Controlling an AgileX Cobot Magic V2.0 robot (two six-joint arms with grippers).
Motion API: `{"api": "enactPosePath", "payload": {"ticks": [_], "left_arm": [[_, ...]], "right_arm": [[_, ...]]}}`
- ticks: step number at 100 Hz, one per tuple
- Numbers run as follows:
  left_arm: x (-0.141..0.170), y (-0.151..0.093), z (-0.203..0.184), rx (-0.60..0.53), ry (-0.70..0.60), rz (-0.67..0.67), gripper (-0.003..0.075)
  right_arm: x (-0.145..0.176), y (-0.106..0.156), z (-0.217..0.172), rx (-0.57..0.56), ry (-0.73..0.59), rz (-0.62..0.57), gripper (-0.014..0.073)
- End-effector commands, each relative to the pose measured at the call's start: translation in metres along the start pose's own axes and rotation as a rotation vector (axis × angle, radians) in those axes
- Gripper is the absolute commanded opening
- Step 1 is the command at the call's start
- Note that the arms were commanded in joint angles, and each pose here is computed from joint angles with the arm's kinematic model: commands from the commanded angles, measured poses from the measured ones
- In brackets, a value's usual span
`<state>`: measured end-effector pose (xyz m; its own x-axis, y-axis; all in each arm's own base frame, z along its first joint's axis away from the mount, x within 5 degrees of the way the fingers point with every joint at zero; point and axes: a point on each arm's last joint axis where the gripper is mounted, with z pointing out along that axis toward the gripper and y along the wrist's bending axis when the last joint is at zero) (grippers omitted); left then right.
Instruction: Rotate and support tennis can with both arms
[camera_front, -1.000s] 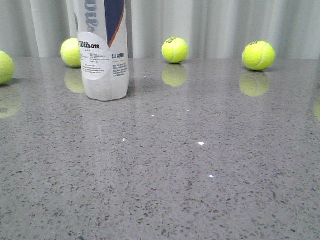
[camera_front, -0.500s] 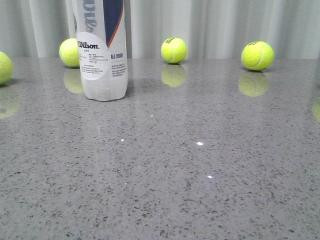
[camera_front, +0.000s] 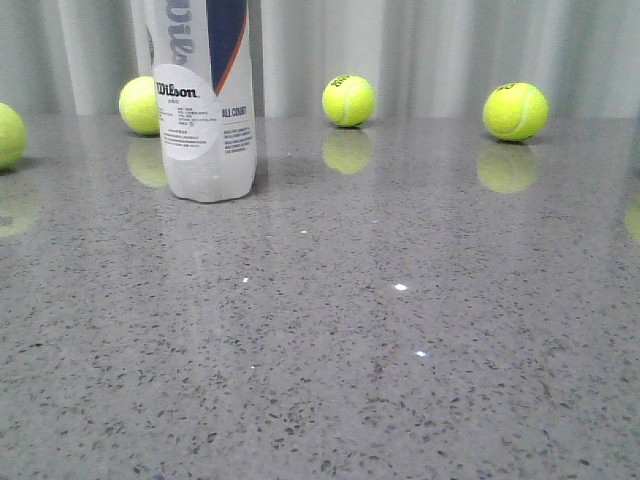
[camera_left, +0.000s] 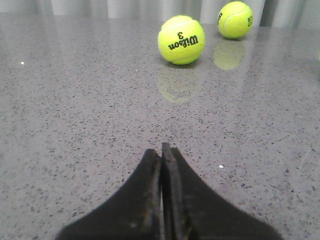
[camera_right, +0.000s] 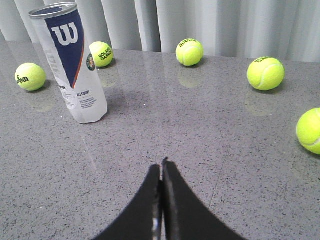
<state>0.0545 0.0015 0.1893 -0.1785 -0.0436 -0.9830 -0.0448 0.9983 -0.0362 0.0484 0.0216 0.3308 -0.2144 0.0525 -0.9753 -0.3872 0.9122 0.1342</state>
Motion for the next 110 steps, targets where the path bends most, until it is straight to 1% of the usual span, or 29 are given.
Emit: {"api": "enactPosePath", "payload": {"ticks": [1, 85, 90, 97, 110], "left_arm": [[0.005, 0.0, 0.001, 0.004, -0.091, -0.026, -0.0021], [0.004, 0.0, 0.001, 0.003, -0.099, -0.026, -0.0021], [0.004, 0.0, 0.001, 0.003, -0.099, -0.026, -0.0021], [0.004, 0.0, 0.001, 0.003, -0.099, -0.026, -0.0021], [0.004, 0.0, 0.001, 0.003, -0.099, -0.026, -0.0021]], "right_arm": [[-0.014, 0.001, -0.002, -0.005, -0.09, -0.006, -0.0064], [-0.01, 0.001, 0.001, -0.001, -0.094, -0.006, -0.0064], [-0.008, -0.001, 0.004, 0.016, -0.123, -0.006, -0.0064], [-0.002, -0.006, 0.01, 0.07, -0.18, -0.004, -0.0064], [0.015, -0.02, 0.021, 0.217, -0.269, -0.001, -0.0064]]}}
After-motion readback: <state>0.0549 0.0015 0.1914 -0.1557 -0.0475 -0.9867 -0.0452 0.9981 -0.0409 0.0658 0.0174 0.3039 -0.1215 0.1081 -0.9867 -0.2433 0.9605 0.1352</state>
